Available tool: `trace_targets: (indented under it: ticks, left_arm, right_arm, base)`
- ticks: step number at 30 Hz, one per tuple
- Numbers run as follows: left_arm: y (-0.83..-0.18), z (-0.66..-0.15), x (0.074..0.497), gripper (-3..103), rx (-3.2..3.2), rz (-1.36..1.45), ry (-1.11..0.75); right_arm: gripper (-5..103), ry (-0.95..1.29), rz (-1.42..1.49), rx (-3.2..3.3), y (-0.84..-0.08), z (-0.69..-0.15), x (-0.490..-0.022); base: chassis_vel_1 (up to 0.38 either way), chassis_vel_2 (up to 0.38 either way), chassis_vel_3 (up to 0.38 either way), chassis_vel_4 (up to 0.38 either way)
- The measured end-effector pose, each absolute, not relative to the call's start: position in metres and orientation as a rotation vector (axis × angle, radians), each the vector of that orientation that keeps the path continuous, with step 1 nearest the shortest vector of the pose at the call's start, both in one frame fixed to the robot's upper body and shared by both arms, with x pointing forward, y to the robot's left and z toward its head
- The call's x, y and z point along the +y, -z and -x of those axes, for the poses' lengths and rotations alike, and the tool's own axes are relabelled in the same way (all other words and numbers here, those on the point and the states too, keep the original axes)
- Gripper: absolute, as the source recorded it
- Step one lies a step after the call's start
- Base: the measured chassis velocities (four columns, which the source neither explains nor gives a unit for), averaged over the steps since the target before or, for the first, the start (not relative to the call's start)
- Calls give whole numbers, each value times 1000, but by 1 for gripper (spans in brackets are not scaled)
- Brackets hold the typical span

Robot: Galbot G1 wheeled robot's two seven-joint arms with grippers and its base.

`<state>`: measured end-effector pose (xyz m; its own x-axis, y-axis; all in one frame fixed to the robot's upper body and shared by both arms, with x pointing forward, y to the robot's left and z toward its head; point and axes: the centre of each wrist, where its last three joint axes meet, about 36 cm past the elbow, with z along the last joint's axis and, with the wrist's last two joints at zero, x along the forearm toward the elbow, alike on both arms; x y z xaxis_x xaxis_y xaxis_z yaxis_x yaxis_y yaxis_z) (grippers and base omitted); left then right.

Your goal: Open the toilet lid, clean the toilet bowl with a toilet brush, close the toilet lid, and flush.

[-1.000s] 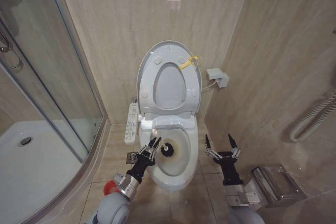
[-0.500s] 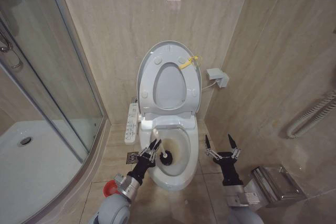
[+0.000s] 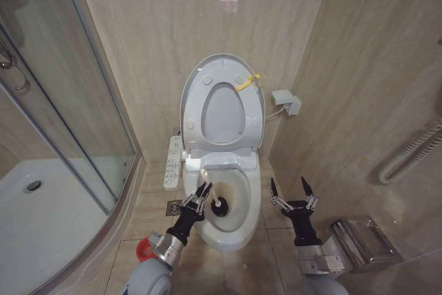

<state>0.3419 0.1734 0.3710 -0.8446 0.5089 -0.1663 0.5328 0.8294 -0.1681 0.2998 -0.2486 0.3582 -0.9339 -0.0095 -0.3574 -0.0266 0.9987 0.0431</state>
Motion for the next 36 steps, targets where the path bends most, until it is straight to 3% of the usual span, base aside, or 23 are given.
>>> trace_targets:
  ticks: [23, 36]
  left_arm:
    - [-438, -297, 198, 14, 2759, -780, 284]
    - [-427, -282, 208, 14, 2801, -715, 247]
  right_arm:
    - [100, -57, 28, 2768, -362, -297, -246]
    - [100, -55, 47, 2752, -365, -291, -240]
  base:
    - [0, 0, 0, 0]
    - [0, 0, 0, 0]
